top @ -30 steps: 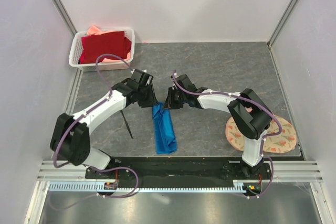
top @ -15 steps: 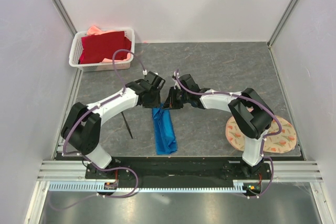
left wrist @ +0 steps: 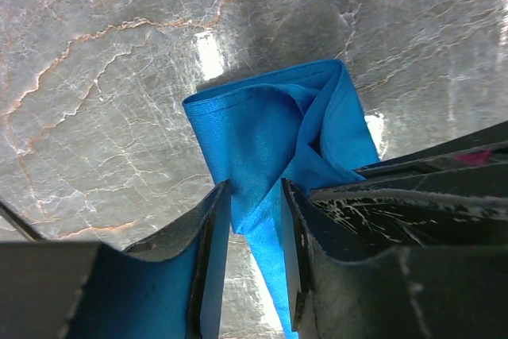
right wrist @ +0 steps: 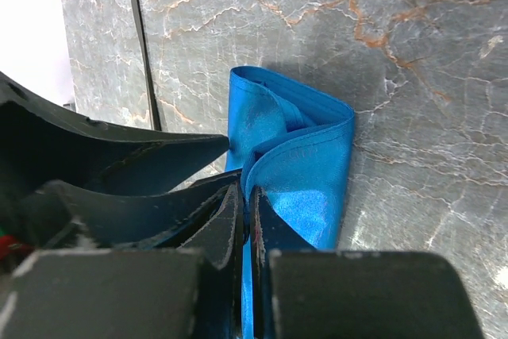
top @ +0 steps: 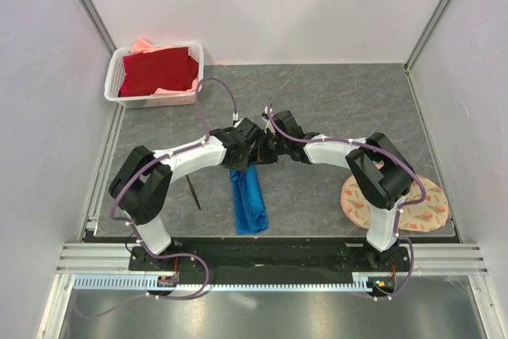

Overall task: Fold the napkin into a case and place the utensils inside
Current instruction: Grasp the top corner of the smaller rectangle folded napkin from the folded napkin.

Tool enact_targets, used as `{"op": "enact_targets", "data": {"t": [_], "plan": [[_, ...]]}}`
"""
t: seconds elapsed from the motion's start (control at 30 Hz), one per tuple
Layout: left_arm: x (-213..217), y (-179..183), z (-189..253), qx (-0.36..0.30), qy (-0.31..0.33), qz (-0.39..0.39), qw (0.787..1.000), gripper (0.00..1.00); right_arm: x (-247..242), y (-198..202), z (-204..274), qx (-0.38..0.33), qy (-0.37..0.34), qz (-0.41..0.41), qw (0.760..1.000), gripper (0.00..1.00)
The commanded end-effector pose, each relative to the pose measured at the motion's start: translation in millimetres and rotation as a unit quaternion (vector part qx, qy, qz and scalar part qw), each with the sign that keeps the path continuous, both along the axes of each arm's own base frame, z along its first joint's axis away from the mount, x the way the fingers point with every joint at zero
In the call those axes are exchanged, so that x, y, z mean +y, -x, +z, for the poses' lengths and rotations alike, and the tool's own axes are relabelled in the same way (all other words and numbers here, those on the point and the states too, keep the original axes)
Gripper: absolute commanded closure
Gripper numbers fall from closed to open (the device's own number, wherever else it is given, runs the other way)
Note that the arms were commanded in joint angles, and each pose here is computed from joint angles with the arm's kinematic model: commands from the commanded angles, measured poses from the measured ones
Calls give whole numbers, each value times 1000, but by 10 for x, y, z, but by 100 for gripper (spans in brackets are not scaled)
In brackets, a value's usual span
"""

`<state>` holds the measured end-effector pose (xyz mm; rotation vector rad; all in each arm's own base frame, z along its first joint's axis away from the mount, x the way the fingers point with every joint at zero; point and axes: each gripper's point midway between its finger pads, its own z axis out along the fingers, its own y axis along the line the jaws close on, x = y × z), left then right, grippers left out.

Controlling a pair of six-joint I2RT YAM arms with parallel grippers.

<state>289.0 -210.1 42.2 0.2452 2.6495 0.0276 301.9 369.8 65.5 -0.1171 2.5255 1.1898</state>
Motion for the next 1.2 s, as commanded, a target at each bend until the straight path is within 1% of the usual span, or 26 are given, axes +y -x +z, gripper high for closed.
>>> {"op": "enact_targets", "data": {"t": [0.0, 0.1, 0.2, 0.3, 0.33, 0.37, 0.43, 0.53, 0.6, 0.67, 0.8, 0.83, 0.87, 0.9, 0.93, 1.0, 1.07, 1.1, 1.13, 1.17], "plan": [[-36, -120, 46, -25, -27, -14, 999, 59, 67, -15, 81, -10, -23, 6, 1000, 100], [-34, -137, 33, -27, -30, -10, 999, 59, 68, -12, 75, -8, -23, 6, 1000, 100], [-66, -161, 22, -26, -29, -11, 999, 63, 72, -5, 53, -5, -24, 7, 1000, 100], [-94, -187, 39, -28, -25, -10, 999, 74, 93, 2, 46, 2, -30, 8, 1000, 100], [-105, -191, 87, -33, -19, -7, 999, 81, 97, 10, 43, 2, -30, 8, 1000, 100], [-109, -189, 109, -34, -15, -6, 999, 83, 92, 1, 48, 2, -31, 7, 1000, 100], [-127, -178, 150, -36, -4, -1, 999, 87, 105, 24, 44, 2, -31, 9, 999, 100], [-156, -177, 240, -40, 13, 0, 999, 89, 122, 59, 28, 4, -30, 13, 999, 100], [-194, -165, 291, -32, 36, 5, 999, 89, 116, 71, 9, 7, -28, 13, 999, 100], [-214, -153, 332, -25, 58, 13, 998, 90, 116, 86, -12, 9, -27, 15, 999, 100], [-227, -100, 308, -9, 67, 10, 998, 88, 117, 74, 6, 6, -27, 17, 999, 100], [-228, -94, 306, -6, 68, 9, 998, 81, 126, 71, 16, 4, -27, 17, 999, 100], [-236, -77, 298, -2, 71, 7, 997, 77, 127, 61, 20, 3, -28, 18, 999, 100], [-232, -41, 278, 5, 72, 8, 997, 69, 132, 53, 21, 2, -27, 18, 999, 100], [-222, -21, 276, 8, 72, 10, 997, 67, 109, 11, 23, -1, -27, 16, 1000, 100], [-133, 66, 226, 19, 69, 31, 997, 65, 92, -43, 12, 0, -26, 17, 1000, 100], [-73, 118, 342, 3, 88, 55, 995, 64, 98, -53, 8, -3, -23, 27, 999, 100], [27, 212, 294, 4, 84, 66, 994, 64, 115, -64, -6, 0, -20, 32, 999, 100], [34, 223, 439, -18, 108, 71, 991, 65, 120, -67, -12, 1, -21, 35, 999, 100], [53, 268, 466, -21, 123, 86, 988, 67, 130, -61, -14, 0, -21, 39, 999, 100]]}}
